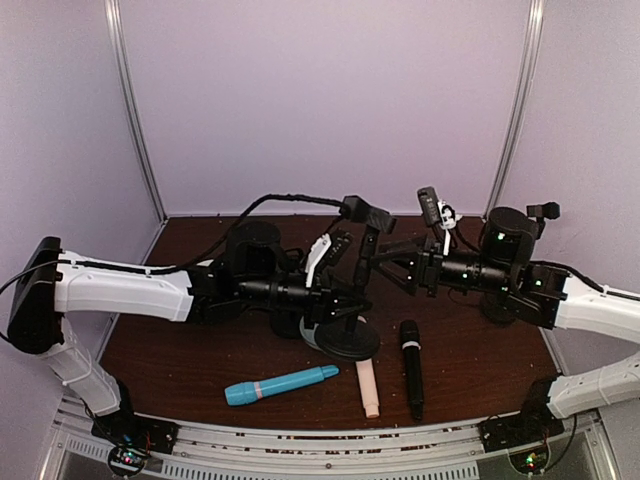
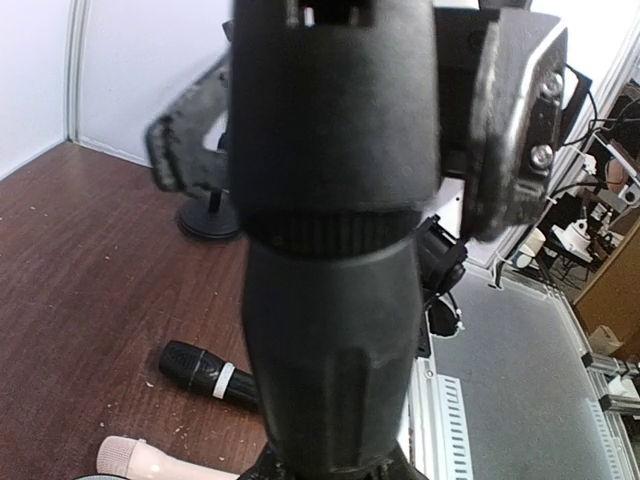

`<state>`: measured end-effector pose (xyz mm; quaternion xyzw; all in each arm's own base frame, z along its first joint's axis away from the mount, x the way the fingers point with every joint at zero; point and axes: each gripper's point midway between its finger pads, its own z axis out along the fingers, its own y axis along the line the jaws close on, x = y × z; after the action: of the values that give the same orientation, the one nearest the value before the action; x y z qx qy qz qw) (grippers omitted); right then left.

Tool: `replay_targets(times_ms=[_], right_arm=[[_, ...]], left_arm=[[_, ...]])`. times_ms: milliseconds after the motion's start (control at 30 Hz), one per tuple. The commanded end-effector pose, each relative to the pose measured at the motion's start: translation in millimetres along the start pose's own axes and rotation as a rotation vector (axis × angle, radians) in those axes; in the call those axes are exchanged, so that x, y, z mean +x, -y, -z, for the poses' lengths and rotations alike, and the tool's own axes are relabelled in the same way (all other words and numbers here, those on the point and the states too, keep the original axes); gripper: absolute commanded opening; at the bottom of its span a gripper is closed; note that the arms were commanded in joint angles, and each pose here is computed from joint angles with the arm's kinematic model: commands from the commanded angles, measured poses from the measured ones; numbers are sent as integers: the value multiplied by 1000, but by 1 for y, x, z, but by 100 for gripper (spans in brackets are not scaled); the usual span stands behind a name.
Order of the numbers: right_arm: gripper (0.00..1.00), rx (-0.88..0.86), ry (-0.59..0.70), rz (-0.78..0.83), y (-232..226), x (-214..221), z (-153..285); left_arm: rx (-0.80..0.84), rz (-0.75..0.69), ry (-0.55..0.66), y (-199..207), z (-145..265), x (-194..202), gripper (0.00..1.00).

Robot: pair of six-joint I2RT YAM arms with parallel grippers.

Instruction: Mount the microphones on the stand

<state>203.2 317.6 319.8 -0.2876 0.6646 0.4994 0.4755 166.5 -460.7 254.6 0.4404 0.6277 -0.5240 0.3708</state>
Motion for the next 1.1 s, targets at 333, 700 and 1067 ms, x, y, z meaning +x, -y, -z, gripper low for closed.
replay_targets(times_ms=[333, 700, 1067], right_arm=[[50, -108, -11, -19, -15, 1, -20], [4, -66, -20, -16, -12, 1, -25], [0, -103, 62, 55, -35, -41, -12]], left_arm=[[106, -71, 107, 21, -1, -40, 0], [-7, -55, 120, 3, 1, -47, 2], [24, -114, 75, 3, -3, -22, 51]])
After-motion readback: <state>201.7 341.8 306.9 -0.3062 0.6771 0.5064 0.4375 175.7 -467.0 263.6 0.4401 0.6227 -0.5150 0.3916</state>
